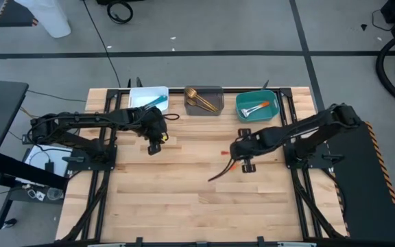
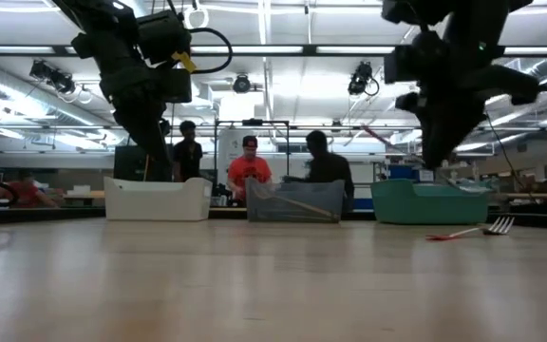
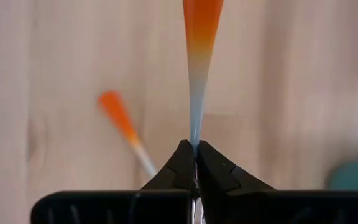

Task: Sort silverware by color (type)
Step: Put the right orange fork into the green bin

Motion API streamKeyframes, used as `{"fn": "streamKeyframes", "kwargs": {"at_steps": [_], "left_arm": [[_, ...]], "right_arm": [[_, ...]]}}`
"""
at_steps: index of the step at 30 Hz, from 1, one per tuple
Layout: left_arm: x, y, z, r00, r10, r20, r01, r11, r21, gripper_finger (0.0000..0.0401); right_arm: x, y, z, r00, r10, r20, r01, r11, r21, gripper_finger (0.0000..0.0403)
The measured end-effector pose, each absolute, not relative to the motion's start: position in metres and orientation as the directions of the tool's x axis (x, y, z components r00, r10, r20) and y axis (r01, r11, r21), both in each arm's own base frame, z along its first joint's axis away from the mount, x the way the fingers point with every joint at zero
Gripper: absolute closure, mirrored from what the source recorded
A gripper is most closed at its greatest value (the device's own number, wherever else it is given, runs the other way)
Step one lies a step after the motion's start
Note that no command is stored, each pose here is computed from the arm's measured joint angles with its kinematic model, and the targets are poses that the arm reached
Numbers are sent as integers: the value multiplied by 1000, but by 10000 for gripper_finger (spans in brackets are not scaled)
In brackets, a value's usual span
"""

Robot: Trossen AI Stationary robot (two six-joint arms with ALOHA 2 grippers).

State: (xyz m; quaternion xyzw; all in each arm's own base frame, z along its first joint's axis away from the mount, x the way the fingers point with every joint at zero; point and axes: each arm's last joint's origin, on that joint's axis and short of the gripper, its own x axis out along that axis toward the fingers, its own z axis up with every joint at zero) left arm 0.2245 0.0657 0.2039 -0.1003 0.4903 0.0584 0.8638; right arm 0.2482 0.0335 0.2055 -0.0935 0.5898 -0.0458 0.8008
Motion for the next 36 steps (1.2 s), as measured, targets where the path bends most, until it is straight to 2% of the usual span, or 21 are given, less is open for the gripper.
{"fn": "streamKeyframes", "kwargs": {"at_steps": [6,11,14,23,33,36], "left_arm": [[225,66,204,517,4,-856,-216,968,-126,278],[227,66,205,536,10,-844,-218,968,-127,278],[227,66,205,536,10,-844,-218,968,-127,278],[228,67,206,545,13,-839,-217,968,-126,278],[228,67,206,545,13,-839,-216,968,-125,278],[230,66,207,562,15,-827,-204,972,-121,278]], "right_arm": [[242,25,221,362,-279,-889,74,960,-271,388],[232,12,228,342,-401,-850,108,915,-388,388],[229,1,233,331,-433,-838,140,901,-410,388],[223,-23,235,272,-472,-839,-127,846,-518,388],[215,-48,234,182,-496,-849,-195,828,-526,387],[215,-48,234,188,-483,-855,-214,829,-516,387]]}}
